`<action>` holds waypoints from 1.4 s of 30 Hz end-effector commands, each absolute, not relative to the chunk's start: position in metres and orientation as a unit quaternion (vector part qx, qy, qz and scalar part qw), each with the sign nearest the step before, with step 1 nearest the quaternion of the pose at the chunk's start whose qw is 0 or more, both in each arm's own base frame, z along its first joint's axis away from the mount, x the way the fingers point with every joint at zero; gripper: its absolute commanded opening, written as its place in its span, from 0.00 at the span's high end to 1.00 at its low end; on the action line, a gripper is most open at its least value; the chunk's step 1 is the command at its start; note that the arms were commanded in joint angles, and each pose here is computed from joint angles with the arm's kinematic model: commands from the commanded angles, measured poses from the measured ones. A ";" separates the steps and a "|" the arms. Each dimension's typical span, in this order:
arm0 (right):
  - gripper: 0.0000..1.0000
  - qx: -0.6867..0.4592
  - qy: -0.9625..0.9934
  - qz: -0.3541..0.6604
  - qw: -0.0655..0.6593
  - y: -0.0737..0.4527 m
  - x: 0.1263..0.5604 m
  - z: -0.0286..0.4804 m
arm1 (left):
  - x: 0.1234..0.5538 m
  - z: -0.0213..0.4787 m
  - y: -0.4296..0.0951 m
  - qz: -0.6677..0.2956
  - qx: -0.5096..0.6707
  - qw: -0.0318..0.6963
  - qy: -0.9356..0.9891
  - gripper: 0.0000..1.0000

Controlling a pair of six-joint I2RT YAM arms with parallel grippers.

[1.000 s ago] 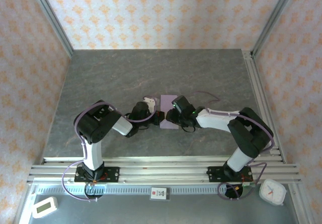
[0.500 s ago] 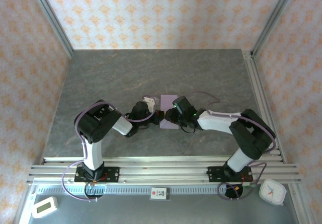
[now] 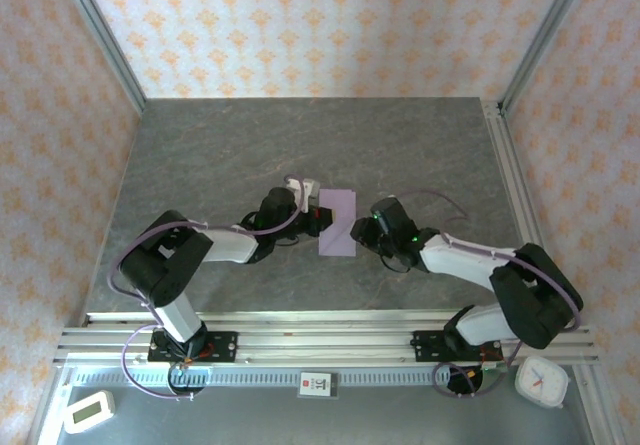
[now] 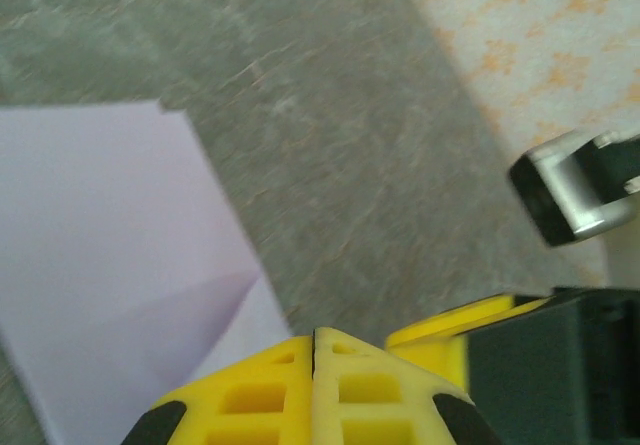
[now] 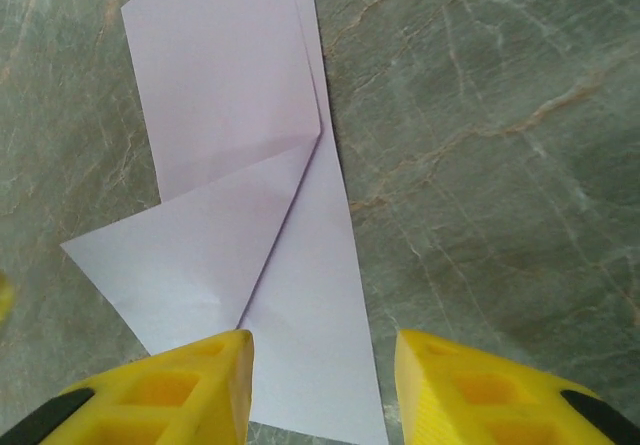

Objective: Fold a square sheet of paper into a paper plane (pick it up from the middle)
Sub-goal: Fold the triangle a second time at the center of the table.

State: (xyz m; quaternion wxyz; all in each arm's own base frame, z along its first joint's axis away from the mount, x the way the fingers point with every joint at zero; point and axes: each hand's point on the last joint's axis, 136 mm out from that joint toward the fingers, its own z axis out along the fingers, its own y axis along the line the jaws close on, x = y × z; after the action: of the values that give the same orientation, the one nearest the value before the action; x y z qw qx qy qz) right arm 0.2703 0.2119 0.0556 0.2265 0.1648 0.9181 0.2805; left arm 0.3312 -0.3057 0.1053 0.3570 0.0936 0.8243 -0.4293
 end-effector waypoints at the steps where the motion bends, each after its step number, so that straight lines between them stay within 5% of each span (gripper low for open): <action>1: 0.59 0.187 0.908 0.291 0.235 0.206 0.270 0.058 | 0.323 0.112 -0.319 -0.429 0.123 0.344 0.826 1.00; 21: 0.54 0.157 0.919 0.314 0.178 0.229 0.260 0.038 | 0.335 0.011 -0.301 -0.367 0.089 0.295 0.878 1.00; 42: 0.57 0.106 0.926 0.320 0.171 0.297 0.284 0.053 | 0.323 -0.001 -0.288 -0.393 0.066 0.290 0.870 1.00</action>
State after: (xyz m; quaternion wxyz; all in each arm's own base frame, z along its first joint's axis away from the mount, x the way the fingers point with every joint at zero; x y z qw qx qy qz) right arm 0.2654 0.2436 0.0269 0.1441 0.1456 0.9524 0.2257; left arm 0.3337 -0.3013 0.0293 0.3286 0.0857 0.8481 -0.4066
